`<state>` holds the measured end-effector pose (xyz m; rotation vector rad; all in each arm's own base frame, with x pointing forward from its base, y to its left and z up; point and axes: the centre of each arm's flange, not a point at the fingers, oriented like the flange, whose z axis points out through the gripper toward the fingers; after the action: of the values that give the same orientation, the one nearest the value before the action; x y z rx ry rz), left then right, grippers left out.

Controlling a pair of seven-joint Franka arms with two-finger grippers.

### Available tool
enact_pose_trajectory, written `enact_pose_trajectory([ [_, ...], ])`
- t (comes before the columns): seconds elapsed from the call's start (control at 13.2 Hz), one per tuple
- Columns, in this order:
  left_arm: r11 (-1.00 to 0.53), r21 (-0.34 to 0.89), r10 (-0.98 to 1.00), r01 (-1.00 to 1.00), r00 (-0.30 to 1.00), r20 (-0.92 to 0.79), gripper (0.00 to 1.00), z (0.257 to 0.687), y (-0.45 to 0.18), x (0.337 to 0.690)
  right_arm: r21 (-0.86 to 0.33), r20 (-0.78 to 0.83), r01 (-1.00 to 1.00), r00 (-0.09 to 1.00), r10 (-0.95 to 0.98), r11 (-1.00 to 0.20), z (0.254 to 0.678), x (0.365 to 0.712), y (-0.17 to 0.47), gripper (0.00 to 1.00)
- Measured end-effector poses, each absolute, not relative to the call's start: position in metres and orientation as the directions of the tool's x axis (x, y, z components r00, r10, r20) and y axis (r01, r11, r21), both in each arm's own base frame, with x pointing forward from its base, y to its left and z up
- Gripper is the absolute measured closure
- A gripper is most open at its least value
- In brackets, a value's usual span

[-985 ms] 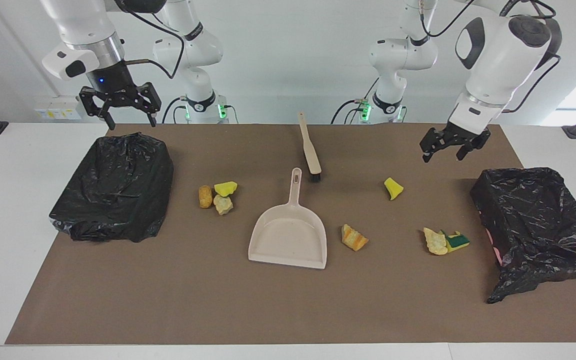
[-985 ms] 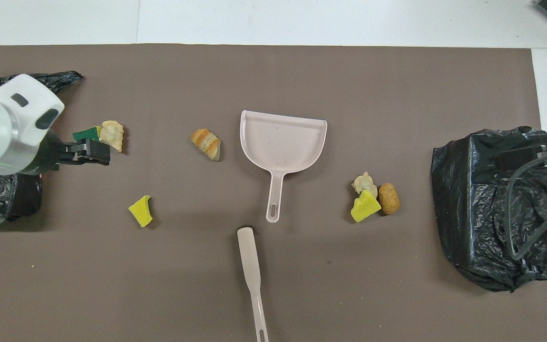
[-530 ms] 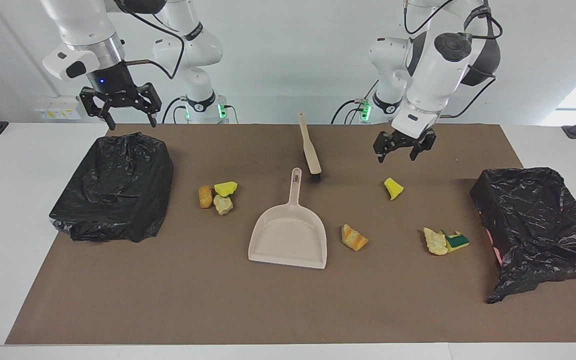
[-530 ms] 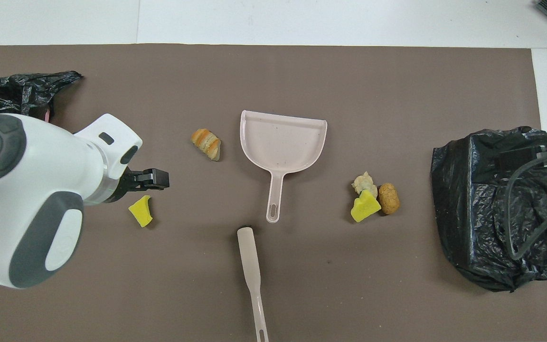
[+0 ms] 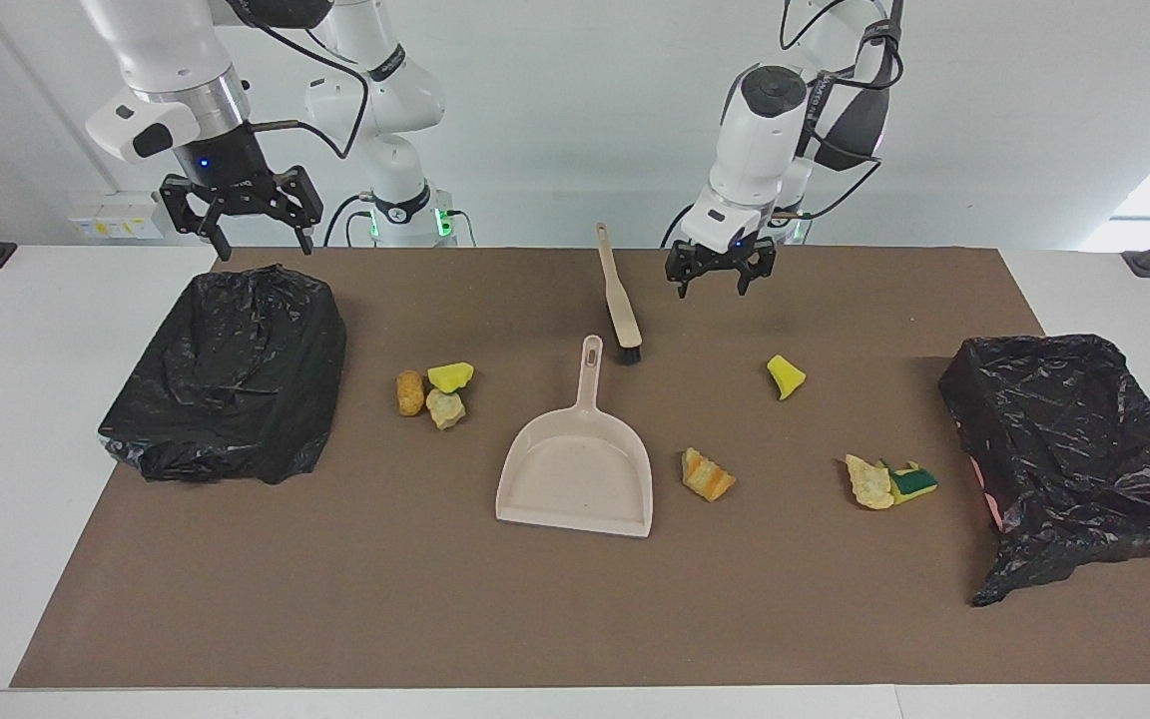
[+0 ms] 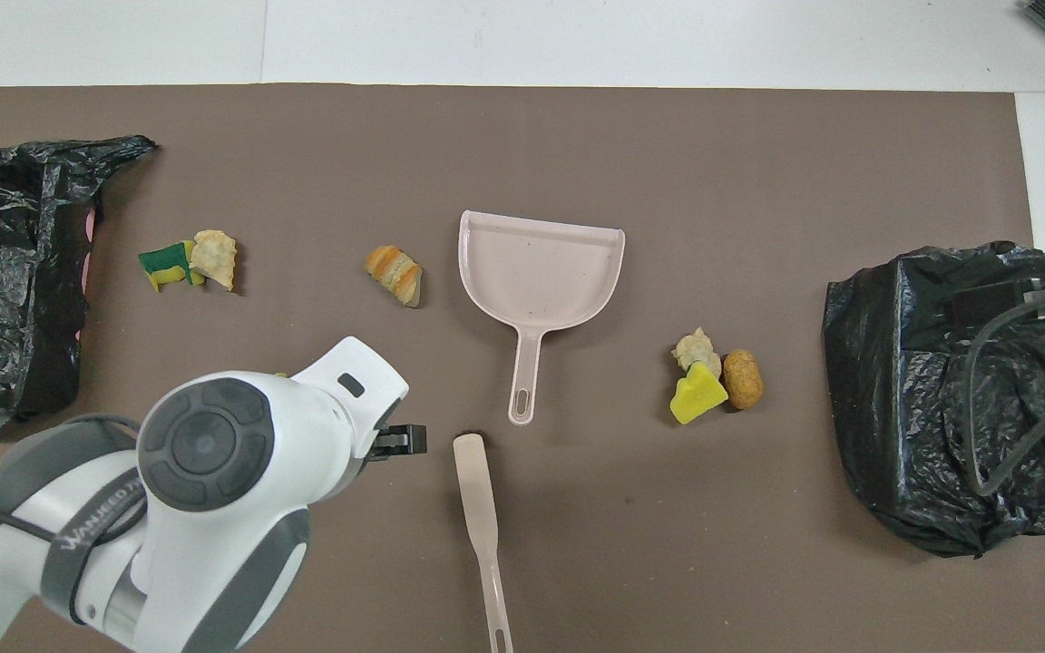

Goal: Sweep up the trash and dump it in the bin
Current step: 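Grasp the pink brush handle with the left gripper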

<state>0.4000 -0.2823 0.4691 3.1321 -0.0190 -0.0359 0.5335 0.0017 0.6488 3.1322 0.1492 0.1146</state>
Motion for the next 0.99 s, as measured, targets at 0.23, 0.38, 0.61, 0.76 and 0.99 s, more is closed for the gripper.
enact_pose_trajectory([
  [0.23, -0.997, 0.004, -0.079, -0.079, 0.997, -0.025, 0.0, 0.467, -0.311, 0.35, 0.007, 0.071, 0.095, 0.993, 0.095, -0.995, 0.648, 0.533, 0.002, 0.0],
  [0.38, -0.994, -0.001, -0.111, -0.111, 0.993, -0.029, 0.0, 0.448, -0.33, 0.325, 0.007, 0.069, 0.095, 0.993, 0.095, -0.995, 0.647, 0.533, 0.002, 0.0],
  [0.61, -0.996, 0.018, -0.089, -0.089, 0.996, -0.004, 0.0, 0.401, -0.356, 0.291, 0.007, 0.068, 0.095, 0.993, 0.095, -0.995, 0.647, 0.533, 0.002, 0.0],
  [0.76, -0.997, 0.008, -0.081, -0.081, 0.997, -0.014, 0.0, 0.375, -0.369, 0.27, 0.007, 0.067, 0.095, 0.993, 0.095, -0.995, 0.647, 0.533, 0.002, 0.0],
  [0.99, -0.998, -0.002, -0.059, -0.059, 0.998, -0.022, 0.0, 0.355, -0.387, 0.249, 0.006, 0.063, 0.095, 0.993, 0.095, -0.995, 0.646, 0.533, 0.002, 0.0],
])
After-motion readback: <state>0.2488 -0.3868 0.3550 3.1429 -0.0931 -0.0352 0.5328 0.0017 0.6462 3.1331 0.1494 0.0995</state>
